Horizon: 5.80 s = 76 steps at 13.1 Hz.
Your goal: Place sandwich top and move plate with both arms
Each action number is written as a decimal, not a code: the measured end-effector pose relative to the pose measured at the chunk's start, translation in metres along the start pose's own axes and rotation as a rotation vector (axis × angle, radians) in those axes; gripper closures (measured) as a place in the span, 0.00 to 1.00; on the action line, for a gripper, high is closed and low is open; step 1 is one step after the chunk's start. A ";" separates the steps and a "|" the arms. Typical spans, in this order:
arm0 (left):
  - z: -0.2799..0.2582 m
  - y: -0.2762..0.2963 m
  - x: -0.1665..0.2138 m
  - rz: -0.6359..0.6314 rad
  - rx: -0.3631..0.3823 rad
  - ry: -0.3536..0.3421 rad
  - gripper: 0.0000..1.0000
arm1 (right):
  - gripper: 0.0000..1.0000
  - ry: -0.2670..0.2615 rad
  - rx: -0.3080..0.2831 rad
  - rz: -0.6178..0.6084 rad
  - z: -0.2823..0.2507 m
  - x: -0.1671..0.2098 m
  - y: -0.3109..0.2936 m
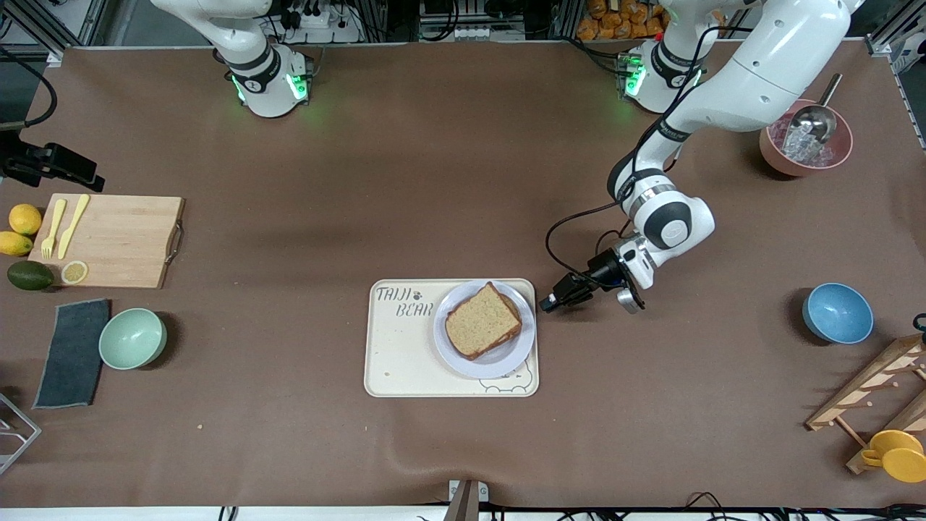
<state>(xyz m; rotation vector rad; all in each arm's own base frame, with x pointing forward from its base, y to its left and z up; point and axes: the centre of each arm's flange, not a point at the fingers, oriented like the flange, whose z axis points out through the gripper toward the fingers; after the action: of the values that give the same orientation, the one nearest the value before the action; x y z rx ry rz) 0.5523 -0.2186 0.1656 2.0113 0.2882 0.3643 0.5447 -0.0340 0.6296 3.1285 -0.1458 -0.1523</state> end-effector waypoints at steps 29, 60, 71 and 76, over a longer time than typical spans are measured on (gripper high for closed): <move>-0.172 0.204 0.154 0.435 0.758 -0.556 0.71 | 0.00 -0.003 0.000 0.005 0.000 0.000 0.003; -0.317 0.328 0.172 0.284 1.092 -0.378 0.00 | 0.00 -0.005 0.001 0.012 0.001 0.000 0.007; -0.307 0.348 0.122 0.302 1.114 -0.402 0.00 | 0.00 -0.006 0.001 0.013 0.001 0.000 0.007; -0.311 0.345 0.106 0.293 1.110 -0.401 0.00 | 0.00 -0.006 0.001 0.013 0.001 0.000 0.007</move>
<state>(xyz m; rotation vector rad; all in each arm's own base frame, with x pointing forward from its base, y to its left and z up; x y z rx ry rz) 0.5493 -0.0791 0.6212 3.1658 -0.1085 -0.0793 0.5436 -0.0411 0.6290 3.1276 -0.1665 -0.1612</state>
